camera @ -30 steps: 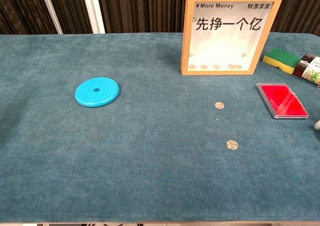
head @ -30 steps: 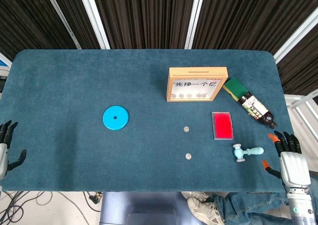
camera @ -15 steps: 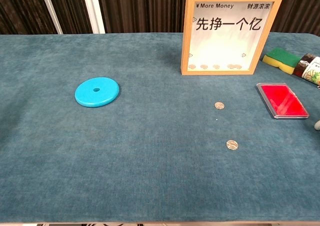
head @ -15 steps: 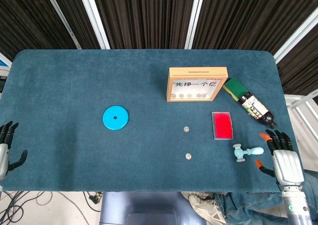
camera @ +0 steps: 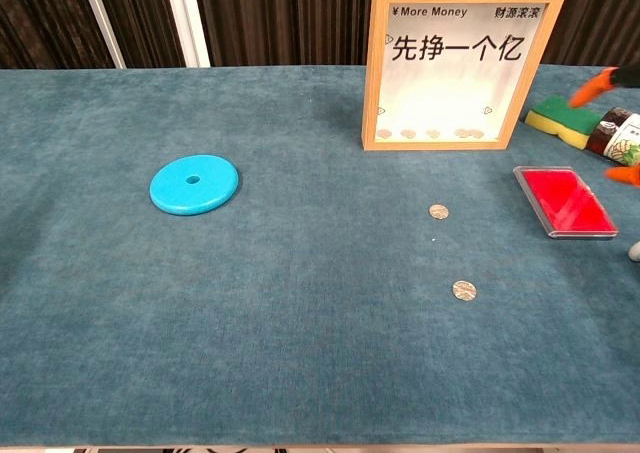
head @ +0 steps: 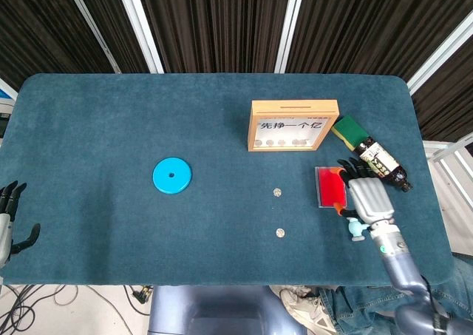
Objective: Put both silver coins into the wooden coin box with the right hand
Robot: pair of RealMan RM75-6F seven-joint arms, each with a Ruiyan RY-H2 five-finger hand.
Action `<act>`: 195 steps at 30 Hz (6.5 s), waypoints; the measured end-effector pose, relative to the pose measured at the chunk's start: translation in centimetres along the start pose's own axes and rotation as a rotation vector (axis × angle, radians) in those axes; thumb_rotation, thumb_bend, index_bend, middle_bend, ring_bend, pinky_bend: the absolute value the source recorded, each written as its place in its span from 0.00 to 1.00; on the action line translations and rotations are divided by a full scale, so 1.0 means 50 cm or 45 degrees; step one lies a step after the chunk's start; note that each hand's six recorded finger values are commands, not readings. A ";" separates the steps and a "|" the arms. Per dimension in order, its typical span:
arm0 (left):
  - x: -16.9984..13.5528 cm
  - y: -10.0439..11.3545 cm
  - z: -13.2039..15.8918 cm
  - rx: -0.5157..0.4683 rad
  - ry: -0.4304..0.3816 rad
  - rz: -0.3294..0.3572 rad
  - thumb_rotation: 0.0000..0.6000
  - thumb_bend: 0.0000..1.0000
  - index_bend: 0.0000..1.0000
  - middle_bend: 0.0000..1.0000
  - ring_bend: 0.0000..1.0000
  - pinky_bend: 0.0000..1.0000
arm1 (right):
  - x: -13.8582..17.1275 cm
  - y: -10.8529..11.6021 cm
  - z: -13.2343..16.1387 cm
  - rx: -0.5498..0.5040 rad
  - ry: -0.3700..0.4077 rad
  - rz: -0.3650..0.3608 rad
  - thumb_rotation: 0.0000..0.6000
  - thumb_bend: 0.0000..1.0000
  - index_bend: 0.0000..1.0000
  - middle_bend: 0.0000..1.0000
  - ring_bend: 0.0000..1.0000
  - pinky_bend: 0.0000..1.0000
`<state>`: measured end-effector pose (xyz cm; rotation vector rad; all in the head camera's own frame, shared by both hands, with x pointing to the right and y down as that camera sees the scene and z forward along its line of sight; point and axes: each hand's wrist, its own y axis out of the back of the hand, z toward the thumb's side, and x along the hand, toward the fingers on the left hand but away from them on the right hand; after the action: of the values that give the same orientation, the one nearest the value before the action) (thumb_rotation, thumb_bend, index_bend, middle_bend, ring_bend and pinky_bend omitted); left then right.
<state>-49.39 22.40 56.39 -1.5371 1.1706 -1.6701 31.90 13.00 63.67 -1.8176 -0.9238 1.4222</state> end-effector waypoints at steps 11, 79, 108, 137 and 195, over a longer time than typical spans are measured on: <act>0.001 0.000 -0.002 -0.015 0.007 -0.015 1.00 0.36 0.06 0.00 0.00 0.00 | -0.060 -0.082 0.065 -0.020 0.021 0.096 1.00 0.36 0.31 0.13 0.00 0.00; 0.002 -0.001 -0.010 -0.035 0.040 -0.034 1.00 0.36 0.06 0.00 0.00 0.00 | -0.115 -0.216 0.162 -0.119 0.103 0.168 1.00 0.47 0.38 0.13 0.00 0.00; 0.003 0.000 -0.014 -0.015 0.049 -0.035 1.00 0.36 0.06 0.00 0.00 0.00 | -0.122 -0.227 0.161 -0.113 0.101 0.179 1.00 0.47 0.38 0.13 0.00 0.00; 0.002 -0.003 -0.016 -0.011 0.058 -0.049 1.00 0.36 0.07 0.00 0.00 0.00 | -0.130 -0.241 0.169 -0.128 0.087 0.194 1.00 0.47 0.53 0.13 0.00 0.00; 0.000 -0.008 -0.020 0.012 0.077 -0.091 1.00 0.36 0.09 0.00 0.00 0.00 | -0.152 -0.249 0.145 -0.019 0.055 0.233 1.00 0.47 0.59 0.13 0.00 0.00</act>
<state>-50.31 22.79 56.80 -1.5485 1.1496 -1.7777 21.83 13.87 76.43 -1.9780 -0.7643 1.4829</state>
